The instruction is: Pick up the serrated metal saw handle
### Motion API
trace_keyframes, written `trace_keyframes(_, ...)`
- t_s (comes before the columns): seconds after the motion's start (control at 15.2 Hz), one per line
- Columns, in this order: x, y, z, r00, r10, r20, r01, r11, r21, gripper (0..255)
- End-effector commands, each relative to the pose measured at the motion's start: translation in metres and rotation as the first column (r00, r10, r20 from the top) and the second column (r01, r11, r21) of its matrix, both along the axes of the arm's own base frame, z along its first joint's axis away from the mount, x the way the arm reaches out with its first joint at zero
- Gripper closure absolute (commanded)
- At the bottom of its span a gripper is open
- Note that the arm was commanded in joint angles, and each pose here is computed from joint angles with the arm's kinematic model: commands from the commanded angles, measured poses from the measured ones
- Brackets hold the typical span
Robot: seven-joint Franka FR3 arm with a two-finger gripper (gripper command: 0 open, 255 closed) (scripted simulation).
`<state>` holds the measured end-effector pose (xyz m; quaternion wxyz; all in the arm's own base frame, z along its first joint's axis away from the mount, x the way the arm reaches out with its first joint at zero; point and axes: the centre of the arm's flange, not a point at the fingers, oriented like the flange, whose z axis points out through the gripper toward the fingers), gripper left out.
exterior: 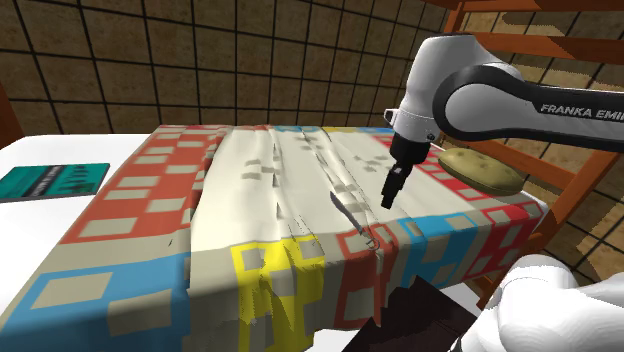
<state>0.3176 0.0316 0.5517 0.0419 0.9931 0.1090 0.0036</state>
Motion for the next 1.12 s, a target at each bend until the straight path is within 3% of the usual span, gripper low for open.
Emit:
trace_keyframes(0.0, 0.000, 0.000, 0.000, 1.000, 0.000, 0.000, 0.000, 1.000, 0.000, 0)
trace_keyframes(0.26, 0.038, -0.016, -0.036, 0.991, -0.136, -0.004, 0.136, 0.991, 0.020, 0)
trace_keyframes(0.53, 0.073, -0.036, -0.073, 0.963, -0.269, -0.011, 0.269, 0.962, 0.038, 0)
trace_keyframes(0.79, 0.105, -0.059, -0.110, 0.918, -0.397, -0.020, 0.397, 0.916, 0.056, 0)
trace_keyframes(1.06, 0.134, -0.087, -0.148, 0.855, -0.517, -0.032, 0.518, 0.852, 0.072, 0)
